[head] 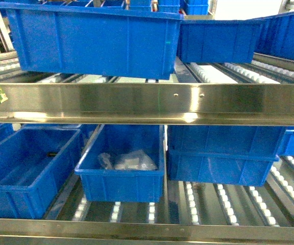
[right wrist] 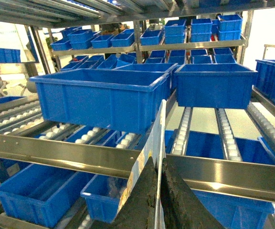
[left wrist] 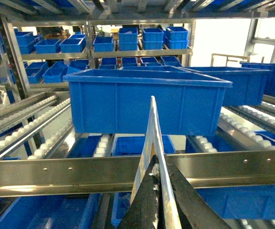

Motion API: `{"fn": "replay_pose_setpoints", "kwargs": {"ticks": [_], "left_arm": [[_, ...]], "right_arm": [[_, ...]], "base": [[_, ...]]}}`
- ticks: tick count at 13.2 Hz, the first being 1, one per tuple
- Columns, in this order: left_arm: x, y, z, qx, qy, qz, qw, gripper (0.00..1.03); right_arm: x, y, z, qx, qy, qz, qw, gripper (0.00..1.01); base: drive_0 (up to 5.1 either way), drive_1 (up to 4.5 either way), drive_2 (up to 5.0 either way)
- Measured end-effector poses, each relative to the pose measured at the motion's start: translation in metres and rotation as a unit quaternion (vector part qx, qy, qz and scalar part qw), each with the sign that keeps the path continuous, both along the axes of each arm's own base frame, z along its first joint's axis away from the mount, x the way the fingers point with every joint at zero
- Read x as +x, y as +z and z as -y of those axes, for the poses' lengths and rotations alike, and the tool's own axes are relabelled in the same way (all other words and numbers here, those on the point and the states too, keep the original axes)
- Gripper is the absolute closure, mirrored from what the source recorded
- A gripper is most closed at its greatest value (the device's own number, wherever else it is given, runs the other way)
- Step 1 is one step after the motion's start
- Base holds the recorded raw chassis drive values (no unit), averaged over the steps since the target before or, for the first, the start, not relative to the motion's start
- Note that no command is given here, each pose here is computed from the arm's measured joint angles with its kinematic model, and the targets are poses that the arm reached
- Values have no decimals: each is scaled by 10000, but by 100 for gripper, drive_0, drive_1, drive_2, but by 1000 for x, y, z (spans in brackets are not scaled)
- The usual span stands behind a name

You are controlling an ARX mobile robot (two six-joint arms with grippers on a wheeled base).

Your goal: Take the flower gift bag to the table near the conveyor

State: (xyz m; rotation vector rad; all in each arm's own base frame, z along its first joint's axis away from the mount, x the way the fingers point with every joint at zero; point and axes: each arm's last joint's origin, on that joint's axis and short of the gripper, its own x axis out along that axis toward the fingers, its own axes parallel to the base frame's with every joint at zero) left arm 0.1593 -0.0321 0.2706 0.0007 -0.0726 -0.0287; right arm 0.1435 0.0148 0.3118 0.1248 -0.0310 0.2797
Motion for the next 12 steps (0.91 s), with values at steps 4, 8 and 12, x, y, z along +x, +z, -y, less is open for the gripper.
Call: {"fn": "replay_pose_setpoints", "kwargs": {"ticks": [4,8,12], "left_arm": [[0,-1,0,8,0,-32,10000,101],[0,0,0,4,0,-19,10000,101],[0,0,0,1,2,-4,10000,101]], "right_arm": [[0,0,0,-1,0,-13,10000,98],[-1,1,0,2,0,29,10000,98],[-1,0,0,1,0,19,10000,98]], "base": [[-487,133,344],[-485,136,346],[-489,130,341]]}}
